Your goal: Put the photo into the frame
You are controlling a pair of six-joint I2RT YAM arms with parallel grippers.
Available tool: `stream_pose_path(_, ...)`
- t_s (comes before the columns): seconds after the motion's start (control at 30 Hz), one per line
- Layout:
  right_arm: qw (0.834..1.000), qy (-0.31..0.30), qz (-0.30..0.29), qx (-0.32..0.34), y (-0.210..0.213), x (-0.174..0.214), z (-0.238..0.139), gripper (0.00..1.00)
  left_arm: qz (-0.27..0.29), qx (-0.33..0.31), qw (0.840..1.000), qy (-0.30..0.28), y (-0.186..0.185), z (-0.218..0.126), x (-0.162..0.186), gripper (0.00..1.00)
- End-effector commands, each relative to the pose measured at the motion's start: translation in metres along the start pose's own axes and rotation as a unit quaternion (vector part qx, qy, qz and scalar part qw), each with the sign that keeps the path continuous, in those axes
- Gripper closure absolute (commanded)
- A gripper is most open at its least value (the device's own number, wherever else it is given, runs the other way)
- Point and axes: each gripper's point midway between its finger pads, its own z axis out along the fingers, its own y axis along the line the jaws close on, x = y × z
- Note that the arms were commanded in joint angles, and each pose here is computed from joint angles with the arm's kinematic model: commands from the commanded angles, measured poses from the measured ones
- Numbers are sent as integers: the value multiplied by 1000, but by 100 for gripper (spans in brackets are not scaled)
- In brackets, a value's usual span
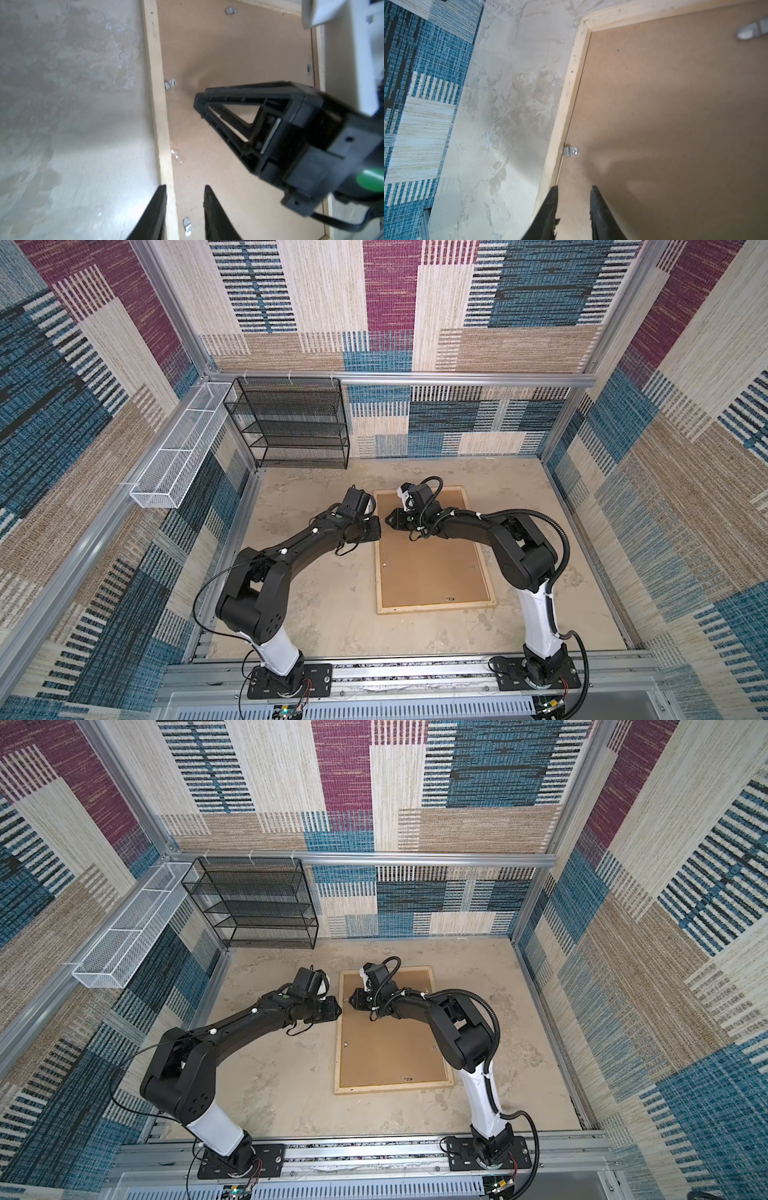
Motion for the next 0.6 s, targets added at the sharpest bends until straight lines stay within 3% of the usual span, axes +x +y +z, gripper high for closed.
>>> stream_pose_path(0.0, 1000, -17, -13, 4, 4, -5, -13, 70, -19, -29, 999, 9, 14, -13, 29, 67)
stream_pose_path(0.13, 1000, -10, -18, 2, 5, 3, -23, 77, -16, -27, 999, 3, 8, -26, 63, 67)
stream_pose_path(0.2, 1000, 2, -20, -1, 5, 12, -29, 90, -12, -29, 1000, 0, 5, -31, 76, 67)
stream_pose_path(0.27, 1000, 19, -20, 0, 1, 26, -32, 96, -16, -27, 1000, 2, 5, -32, 85, 68)
stream_pose_path(0.57, 997, 68, -21, -9, -1, 79, -47, 100, 2, -42, 999, 28, 5, -16, 99, 69)
